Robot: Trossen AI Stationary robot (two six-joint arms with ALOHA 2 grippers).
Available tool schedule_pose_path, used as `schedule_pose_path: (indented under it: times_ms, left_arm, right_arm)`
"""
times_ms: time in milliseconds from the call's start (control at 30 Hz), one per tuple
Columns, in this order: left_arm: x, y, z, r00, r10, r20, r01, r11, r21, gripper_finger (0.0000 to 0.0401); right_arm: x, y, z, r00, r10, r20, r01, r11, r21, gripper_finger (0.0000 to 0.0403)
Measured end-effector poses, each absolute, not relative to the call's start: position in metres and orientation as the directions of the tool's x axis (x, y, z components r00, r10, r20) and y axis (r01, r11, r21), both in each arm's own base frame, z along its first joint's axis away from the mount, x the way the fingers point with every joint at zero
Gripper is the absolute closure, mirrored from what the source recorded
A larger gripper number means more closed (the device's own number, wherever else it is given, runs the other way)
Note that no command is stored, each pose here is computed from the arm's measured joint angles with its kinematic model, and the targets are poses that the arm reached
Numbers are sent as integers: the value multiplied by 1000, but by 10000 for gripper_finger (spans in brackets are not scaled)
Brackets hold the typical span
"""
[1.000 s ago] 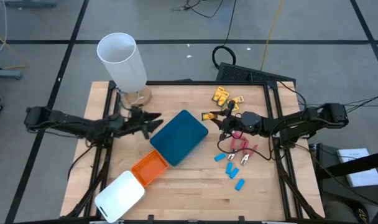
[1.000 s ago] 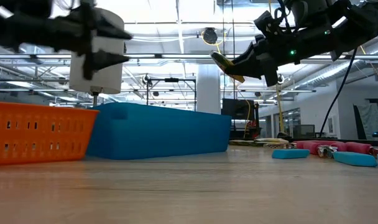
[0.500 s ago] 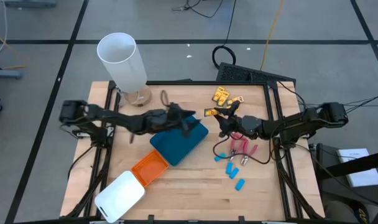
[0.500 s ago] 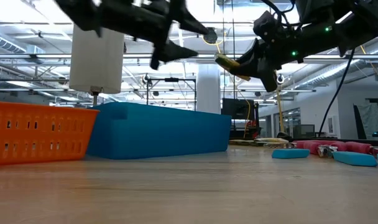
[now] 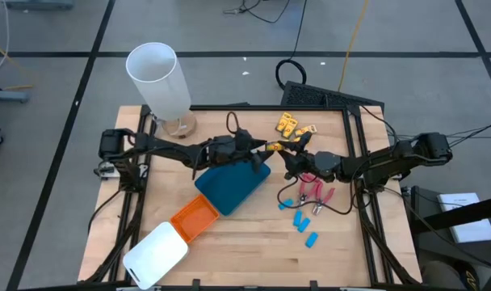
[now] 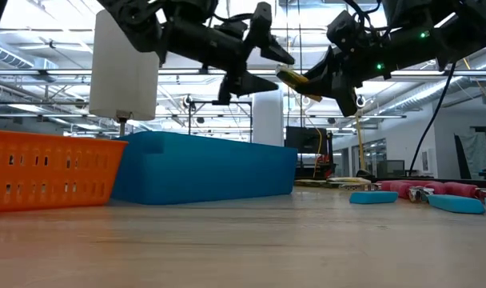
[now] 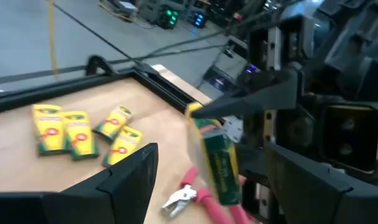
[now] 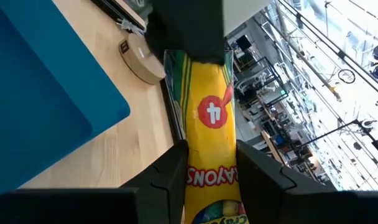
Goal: Pick & Place School Supplies
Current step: Put the yellow crayon box into the white bin
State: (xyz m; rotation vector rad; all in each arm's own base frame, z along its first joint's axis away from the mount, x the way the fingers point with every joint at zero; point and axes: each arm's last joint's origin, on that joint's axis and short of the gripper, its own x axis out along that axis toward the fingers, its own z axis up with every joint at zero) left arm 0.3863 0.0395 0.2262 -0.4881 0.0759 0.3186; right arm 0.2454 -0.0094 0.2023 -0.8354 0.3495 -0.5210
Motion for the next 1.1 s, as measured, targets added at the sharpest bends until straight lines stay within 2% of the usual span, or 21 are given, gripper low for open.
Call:
schedule_pose_path:
  times_ms: [233,867,967,1100]
  left_arm:
    - [404,43,218,960,224,-166,-277,846,-456,105]
    - [400,52,228,966,216,-142,-258,832,-491,106]
    - [400,52,228,966,214,-147,-259,830,-494,124]
    - [400,52,227,969,195,-151,-245,829,-503,173]
  right_arm:
    - [245,-10,202,819,-566,-92,299,558,-774,289]
    - [245,-10,202,819,-566,-92,299,558,-774,289]
    - [245,-10,202,819,-566,-92,299,558,-774,289]
    - [245,-10,202,819,-566,-92,300,559,-773,289]
